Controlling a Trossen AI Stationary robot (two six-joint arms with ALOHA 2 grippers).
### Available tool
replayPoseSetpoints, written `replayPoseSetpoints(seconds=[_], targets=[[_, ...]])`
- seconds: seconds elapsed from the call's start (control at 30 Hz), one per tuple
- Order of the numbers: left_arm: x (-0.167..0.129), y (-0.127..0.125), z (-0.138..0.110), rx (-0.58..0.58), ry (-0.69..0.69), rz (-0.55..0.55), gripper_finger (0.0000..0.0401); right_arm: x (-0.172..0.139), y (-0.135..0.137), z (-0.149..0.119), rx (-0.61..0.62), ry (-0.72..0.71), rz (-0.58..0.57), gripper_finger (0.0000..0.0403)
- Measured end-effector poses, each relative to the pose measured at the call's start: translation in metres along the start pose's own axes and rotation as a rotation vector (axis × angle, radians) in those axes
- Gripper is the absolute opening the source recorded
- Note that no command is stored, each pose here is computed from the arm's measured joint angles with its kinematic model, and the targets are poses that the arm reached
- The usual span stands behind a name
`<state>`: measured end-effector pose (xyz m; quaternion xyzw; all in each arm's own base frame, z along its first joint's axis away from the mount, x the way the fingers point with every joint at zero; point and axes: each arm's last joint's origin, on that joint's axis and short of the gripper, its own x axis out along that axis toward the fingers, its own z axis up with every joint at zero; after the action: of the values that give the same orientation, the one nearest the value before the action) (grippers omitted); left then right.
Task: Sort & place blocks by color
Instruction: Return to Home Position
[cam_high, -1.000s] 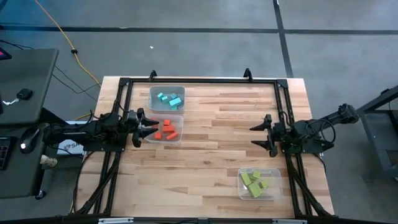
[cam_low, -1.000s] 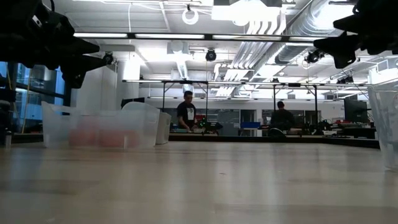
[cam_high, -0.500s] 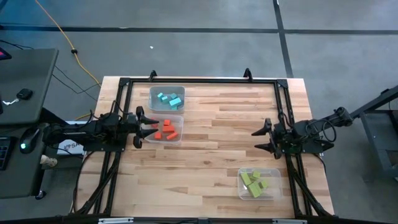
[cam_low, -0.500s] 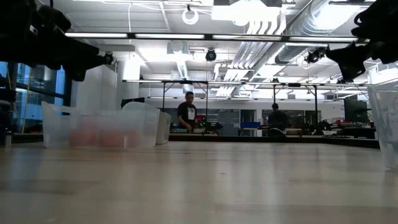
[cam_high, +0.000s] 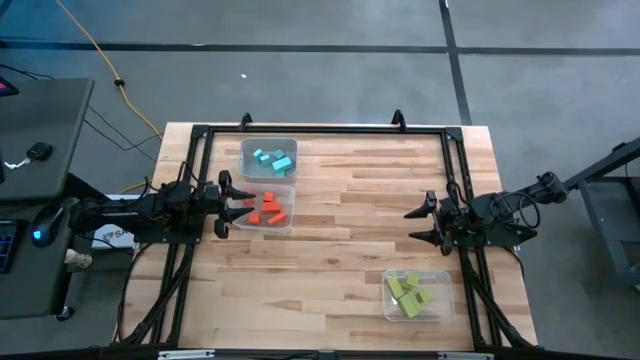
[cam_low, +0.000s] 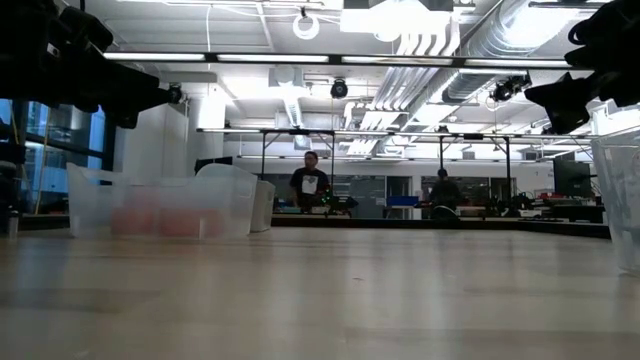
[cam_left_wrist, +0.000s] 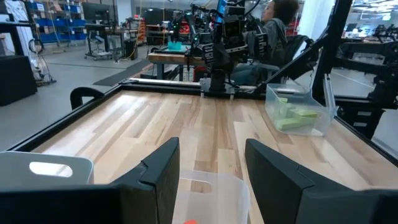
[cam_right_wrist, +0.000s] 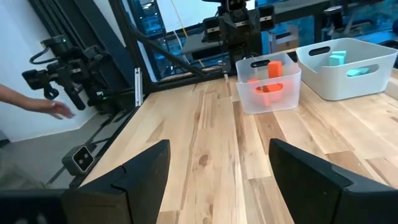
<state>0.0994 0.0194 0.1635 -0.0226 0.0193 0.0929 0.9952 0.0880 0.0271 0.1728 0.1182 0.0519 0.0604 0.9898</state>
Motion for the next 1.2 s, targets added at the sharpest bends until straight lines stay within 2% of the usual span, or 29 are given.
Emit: replayPoseSetpoints(seconds=[1.2], targets=[[0.0, 0.0, 0.0, 0.0, 0.0, -0.001, 0.0156, 0.0, 0.0001, -0.0001, -0.004, 0.002, 0.004, 0.0264]])
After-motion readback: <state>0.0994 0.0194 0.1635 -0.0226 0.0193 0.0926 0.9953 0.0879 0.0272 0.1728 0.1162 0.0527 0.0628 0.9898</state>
